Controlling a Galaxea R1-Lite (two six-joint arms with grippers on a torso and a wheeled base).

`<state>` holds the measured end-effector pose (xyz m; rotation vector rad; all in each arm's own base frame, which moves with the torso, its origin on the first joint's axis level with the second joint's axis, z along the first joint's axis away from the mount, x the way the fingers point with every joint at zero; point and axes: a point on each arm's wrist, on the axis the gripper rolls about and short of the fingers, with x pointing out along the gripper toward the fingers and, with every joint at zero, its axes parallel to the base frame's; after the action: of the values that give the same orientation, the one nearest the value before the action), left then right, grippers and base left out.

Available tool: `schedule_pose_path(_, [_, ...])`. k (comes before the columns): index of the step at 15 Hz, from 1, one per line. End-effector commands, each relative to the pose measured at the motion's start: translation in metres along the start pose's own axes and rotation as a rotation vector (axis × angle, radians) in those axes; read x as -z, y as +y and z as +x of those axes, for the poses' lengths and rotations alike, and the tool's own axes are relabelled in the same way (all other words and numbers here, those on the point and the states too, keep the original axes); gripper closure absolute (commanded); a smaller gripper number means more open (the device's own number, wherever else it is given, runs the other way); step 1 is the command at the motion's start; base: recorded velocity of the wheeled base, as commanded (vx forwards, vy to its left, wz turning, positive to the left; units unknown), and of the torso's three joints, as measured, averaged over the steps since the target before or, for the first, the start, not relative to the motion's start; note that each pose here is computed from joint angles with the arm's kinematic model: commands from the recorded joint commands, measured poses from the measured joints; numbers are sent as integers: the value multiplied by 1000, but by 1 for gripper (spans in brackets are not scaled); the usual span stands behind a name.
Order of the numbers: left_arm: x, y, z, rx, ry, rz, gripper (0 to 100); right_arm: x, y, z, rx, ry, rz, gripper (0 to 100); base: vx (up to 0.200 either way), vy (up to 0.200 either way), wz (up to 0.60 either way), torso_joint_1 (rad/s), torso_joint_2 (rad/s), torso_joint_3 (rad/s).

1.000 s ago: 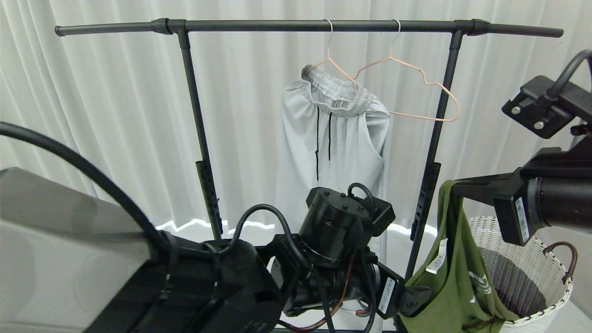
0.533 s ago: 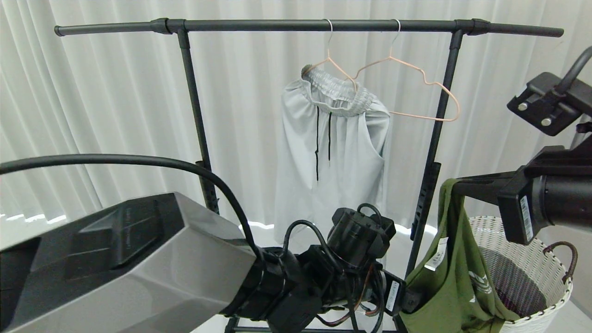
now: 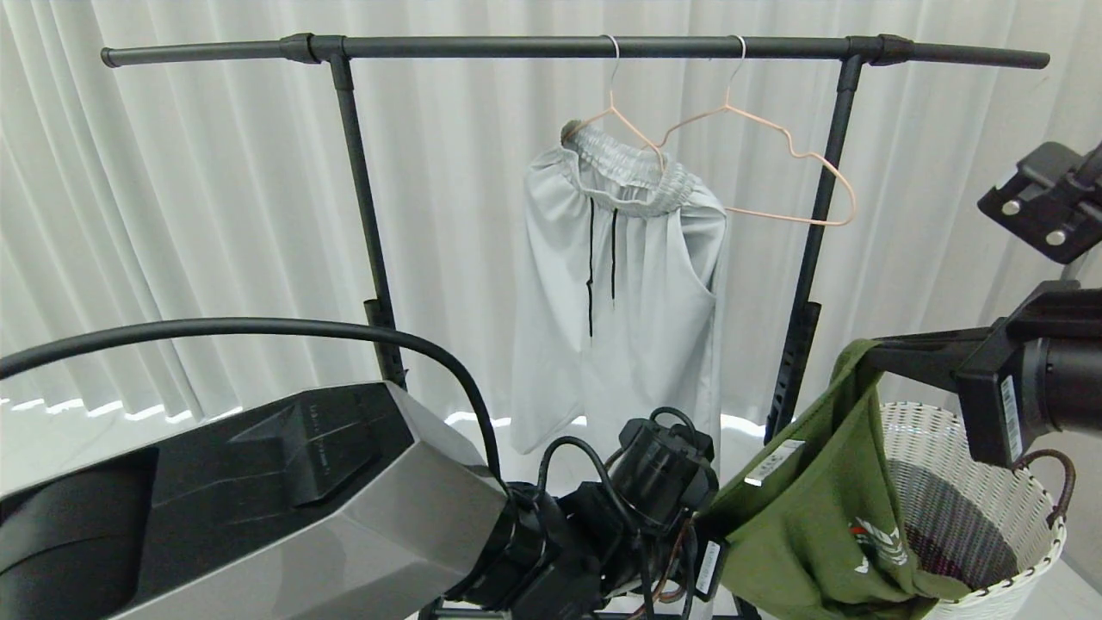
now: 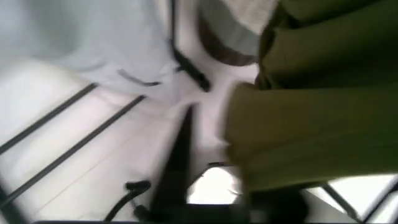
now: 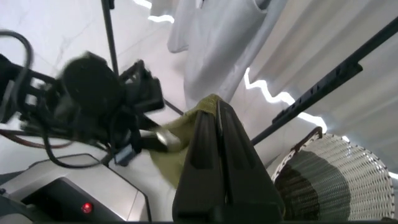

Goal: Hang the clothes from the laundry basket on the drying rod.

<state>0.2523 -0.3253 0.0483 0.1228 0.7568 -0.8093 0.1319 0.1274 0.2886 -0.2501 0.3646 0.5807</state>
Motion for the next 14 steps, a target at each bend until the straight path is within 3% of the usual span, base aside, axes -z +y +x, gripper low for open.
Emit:
schedule_pose_path(1, [-3, -2, -40, -34, -36, 2, 100, 5, -3, -1, 16, 10, 3, 100, 0, 0, 0, 0, 0, 0])
schedule_pose_path(5, [-18, 12, -166, -126, -171, -31, 100, 12, 1, 13, -19, -22, 6, 100, 0, 0, 0, 0, 0, 0])
schedule_pose_path(8, [-28, 10, -266, -237, -229, -48, 100, -2, 4, 29, -24, -111, 19, 100, 0, 0, 0, 0, 0, 0])
schedule_pose_path(10, [-39, 6, -308, -299, -235, -48, 100, -11, 4, 32, -19, -161, 24, 100, 0, 0, 0, 0, 0, 0])
schedule_pose_path(12, [-60, 2, -331, -350, -302, -46, 100, -18, 2, 25, -6, -196, 8, 100, 0, 0, 0, 0, 0, 0])
schedule_pose_path(14, [-83, 5, -345, -444, -375, 38, 100, -28, -3, 9, 4, -249, -9, 100, 0, 0, 0, 0, 0, 0])
